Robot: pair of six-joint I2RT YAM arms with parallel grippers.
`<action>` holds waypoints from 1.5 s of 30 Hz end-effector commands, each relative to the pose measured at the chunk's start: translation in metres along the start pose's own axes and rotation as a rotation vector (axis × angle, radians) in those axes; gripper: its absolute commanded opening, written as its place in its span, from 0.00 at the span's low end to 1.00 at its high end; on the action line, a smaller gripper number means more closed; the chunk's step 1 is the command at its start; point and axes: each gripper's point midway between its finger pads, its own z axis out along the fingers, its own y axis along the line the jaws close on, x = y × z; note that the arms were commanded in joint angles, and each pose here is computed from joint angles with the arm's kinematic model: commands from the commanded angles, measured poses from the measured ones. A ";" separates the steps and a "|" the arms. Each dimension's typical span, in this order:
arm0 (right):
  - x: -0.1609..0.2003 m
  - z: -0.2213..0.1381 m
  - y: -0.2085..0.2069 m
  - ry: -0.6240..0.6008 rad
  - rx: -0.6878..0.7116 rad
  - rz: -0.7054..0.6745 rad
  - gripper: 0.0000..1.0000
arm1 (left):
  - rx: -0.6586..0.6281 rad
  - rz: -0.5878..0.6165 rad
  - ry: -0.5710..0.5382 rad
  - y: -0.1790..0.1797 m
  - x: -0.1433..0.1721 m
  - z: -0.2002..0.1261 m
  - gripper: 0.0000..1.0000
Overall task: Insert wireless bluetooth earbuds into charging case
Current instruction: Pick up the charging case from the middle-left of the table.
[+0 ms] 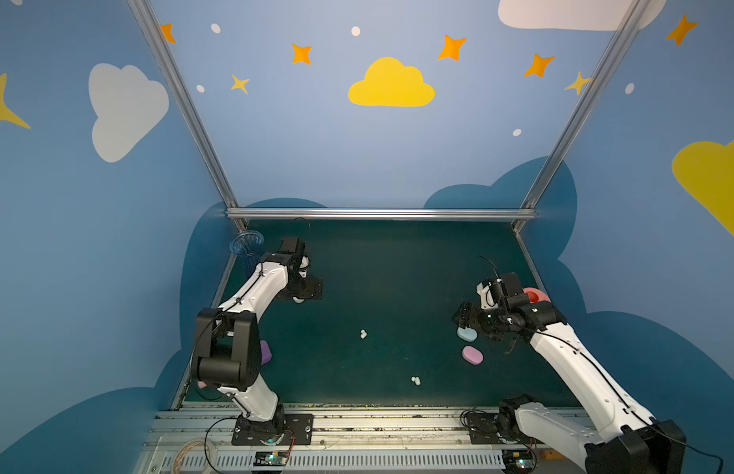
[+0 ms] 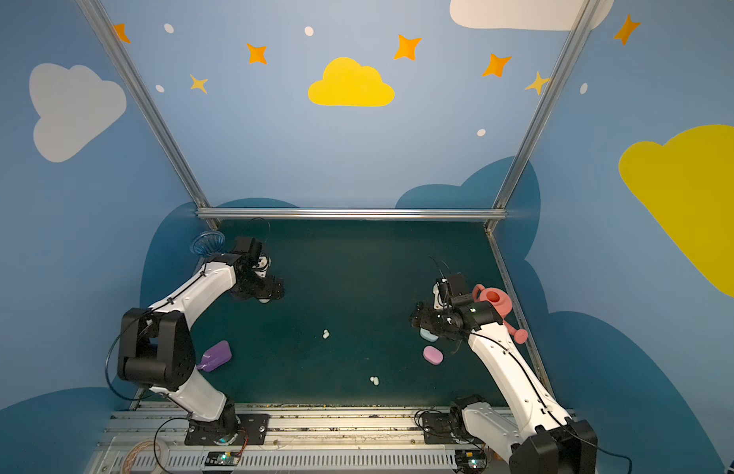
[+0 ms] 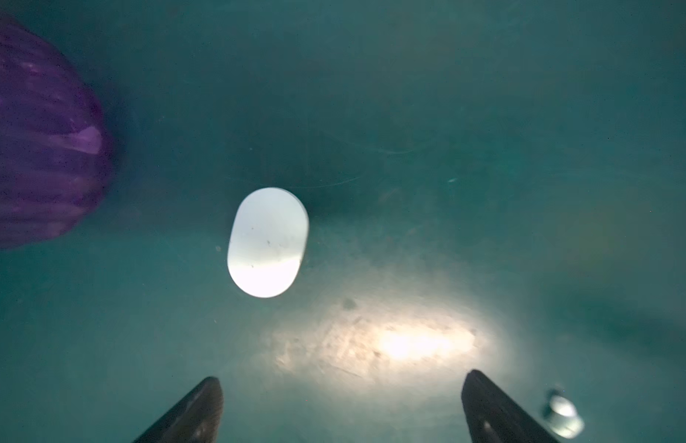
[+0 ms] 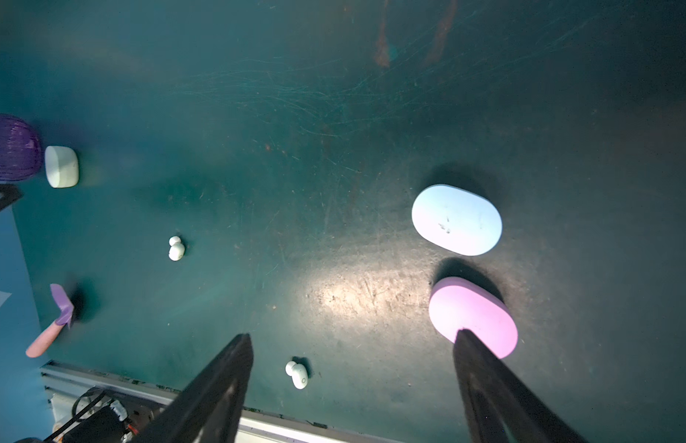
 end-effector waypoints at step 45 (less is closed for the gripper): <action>-0.010 -0.023 0.015 -0.069 -0.074 -0.003 0.81 | -0.033 0.094 0.114 0.033 -0.022 0.075 0.55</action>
